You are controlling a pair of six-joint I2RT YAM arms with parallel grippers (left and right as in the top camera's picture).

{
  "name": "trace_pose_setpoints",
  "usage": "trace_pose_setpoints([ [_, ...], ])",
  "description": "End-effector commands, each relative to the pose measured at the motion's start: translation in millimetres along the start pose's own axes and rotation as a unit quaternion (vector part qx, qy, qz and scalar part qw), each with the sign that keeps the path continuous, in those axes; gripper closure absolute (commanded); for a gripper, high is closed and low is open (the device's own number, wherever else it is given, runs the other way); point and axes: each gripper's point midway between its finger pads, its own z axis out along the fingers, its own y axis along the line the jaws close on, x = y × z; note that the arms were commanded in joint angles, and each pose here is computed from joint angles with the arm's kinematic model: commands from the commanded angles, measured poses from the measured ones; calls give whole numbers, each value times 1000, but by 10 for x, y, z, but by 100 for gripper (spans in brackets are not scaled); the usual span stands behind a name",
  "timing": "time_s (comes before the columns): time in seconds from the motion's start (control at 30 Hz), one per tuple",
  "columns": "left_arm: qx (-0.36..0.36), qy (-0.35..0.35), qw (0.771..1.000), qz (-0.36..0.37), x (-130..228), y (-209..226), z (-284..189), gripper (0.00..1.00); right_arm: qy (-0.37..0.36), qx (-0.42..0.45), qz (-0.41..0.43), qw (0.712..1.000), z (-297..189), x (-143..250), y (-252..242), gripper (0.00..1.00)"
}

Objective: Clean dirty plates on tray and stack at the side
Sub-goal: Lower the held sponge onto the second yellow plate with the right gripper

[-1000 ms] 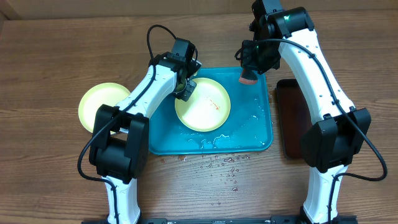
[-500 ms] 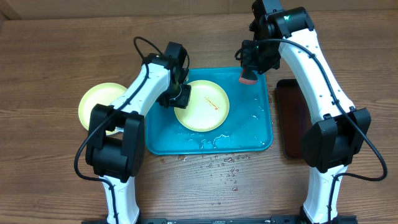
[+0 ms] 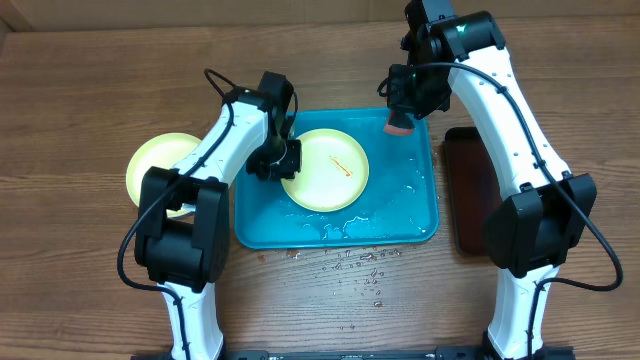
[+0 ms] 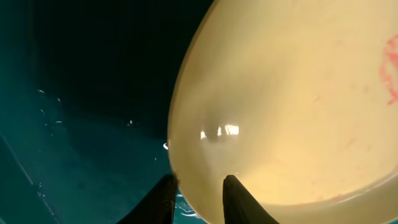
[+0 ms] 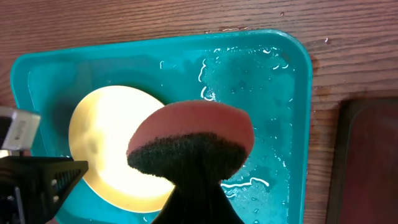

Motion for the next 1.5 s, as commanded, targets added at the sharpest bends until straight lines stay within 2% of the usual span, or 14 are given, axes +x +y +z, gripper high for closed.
trace_pose_setpoints([
  [0.0,-1,24,999,-26,140,49,202,73,-9,-1,1,1000,-30,-39,15,96],
  [0.13,-2,24,999,-36,179,74,301,78,-10,-2,0,1000,-30,-43,18,96],
  [0.3,-10,-7,999,-32,39,97,317,96,6,-14,-2,1000,33,32,79,96],
  [0.63,-27,-49,998,-9,-165,167,301,96,48,-27,-31,998,580,395,387,96],
  [1.0,-24,-47,998,-20,-174,245,291,96,79,-18,21,997,1175,769,372,96],
  [1.23,-18,-46,998,-25,-181,260,287,96,84,-12,67,994,1404,854,295,96],
  [1.47,-1,-39,999,-6,-155,199,290,96,130,-30,74,988,1737,1062,432,96],
])
